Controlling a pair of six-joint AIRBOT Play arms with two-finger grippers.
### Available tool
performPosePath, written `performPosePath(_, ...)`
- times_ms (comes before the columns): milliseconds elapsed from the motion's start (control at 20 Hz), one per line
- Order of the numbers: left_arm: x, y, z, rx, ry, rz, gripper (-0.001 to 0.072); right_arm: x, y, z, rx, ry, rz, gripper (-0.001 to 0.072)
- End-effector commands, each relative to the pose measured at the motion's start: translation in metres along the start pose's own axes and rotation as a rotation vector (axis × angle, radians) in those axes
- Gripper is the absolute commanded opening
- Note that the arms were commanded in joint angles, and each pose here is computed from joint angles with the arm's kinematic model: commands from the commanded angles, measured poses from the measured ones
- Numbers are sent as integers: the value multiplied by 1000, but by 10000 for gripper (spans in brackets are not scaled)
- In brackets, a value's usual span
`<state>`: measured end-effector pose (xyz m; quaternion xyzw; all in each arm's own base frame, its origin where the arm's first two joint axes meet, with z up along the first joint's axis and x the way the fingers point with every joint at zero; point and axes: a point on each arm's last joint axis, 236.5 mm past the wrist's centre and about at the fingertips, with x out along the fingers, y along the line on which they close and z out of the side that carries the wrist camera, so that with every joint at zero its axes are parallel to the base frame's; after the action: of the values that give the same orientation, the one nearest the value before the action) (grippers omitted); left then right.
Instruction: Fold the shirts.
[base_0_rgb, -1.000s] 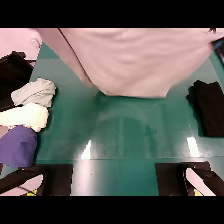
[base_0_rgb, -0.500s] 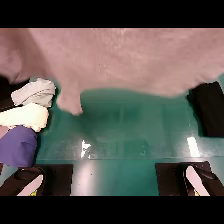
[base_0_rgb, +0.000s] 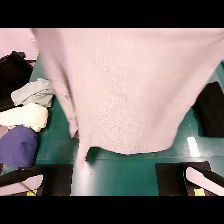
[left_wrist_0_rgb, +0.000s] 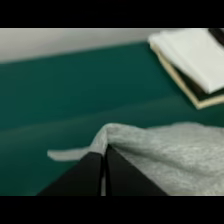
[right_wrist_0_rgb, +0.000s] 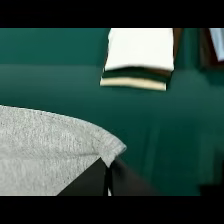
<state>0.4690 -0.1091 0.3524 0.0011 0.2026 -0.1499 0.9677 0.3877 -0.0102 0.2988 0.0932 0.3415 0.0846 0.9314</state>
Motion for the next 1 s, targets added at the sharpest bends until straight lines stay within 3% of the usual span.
performPosePath(0,117,13,-115,-60,339,-20,20,108,-43,-85,73,343,-66,12)
performPosePath(200,174,21,-192,-95,517,-25,33,185,-53,-131,111,474,-45,14)
performPosePath(250,174,24,-195,-100,524,-21,295,195,-53,-133,118,488,-33,73)
performPosePath(300,171,28,-194,-106,526,-17,526,203,-52,-131,128,495,-17,301)
performPosePath(350,164,36,-192,-113,544,-10,529,206,-48,-128,136,501,5,348)
performPosePath(650,92,46,-245,-284,823,-125,529,175,-32,-146,96,529,42,344)
performPosePath(950,33,32,-326,-383,786,-18,529,142,-23,-169,91,434,18,342)
